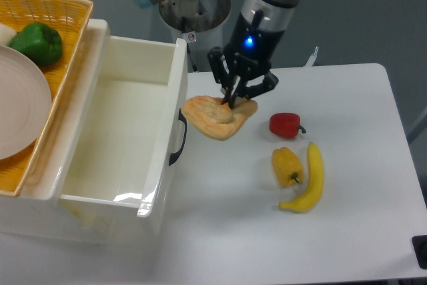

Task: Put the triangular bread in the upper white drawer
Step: 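Lift the flatbread and carry it toward the open white drawer, then move the flatbread over the drawer interior and lower it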

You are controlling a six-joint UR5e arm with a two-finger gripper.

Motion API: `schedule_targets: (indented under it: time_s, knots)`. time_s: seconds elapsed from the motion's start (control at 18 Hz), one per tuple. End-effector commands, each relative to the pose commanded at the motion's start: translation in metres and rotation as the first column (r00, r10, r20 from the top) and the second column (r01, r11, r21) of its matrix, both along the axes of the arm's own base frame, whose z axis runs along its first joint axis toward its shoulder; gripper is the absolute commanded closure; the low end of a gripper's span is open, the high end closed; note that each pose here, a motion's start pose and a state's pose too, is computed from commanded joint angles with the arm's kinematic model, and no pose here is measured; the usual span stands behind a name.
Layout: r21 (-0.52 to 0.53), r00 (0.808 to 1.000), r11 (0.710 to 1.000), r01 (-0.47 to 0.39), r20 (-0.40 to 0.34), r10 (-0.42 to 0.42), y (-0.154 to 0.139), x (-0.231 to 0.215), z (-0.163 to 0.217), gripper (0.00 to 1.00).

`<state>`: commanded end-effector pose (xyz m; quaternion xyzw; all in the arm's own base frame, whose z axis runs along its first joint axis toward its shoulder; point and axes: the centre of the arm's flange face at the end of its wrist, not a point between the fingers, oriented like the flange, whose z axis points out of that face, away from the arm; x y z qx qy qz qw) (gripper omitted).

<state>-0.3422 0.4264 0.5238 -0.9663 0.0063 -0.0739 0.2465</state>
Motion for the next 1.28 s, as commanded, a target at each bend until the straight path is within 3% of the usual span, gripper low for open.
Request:
schedule_targets:
  time_s: [0.72, 1.28]
  knots:
    - [-0.017, 0.994, 0.994, 0.105, 0.041, -0.105, 0.048, 0.076, -0.005, 1.0]
    - [-0.047, 0.985, 0.986, 0.159, 0.082, -0.155, 0.064, 0.105, -0.026, 0.96]
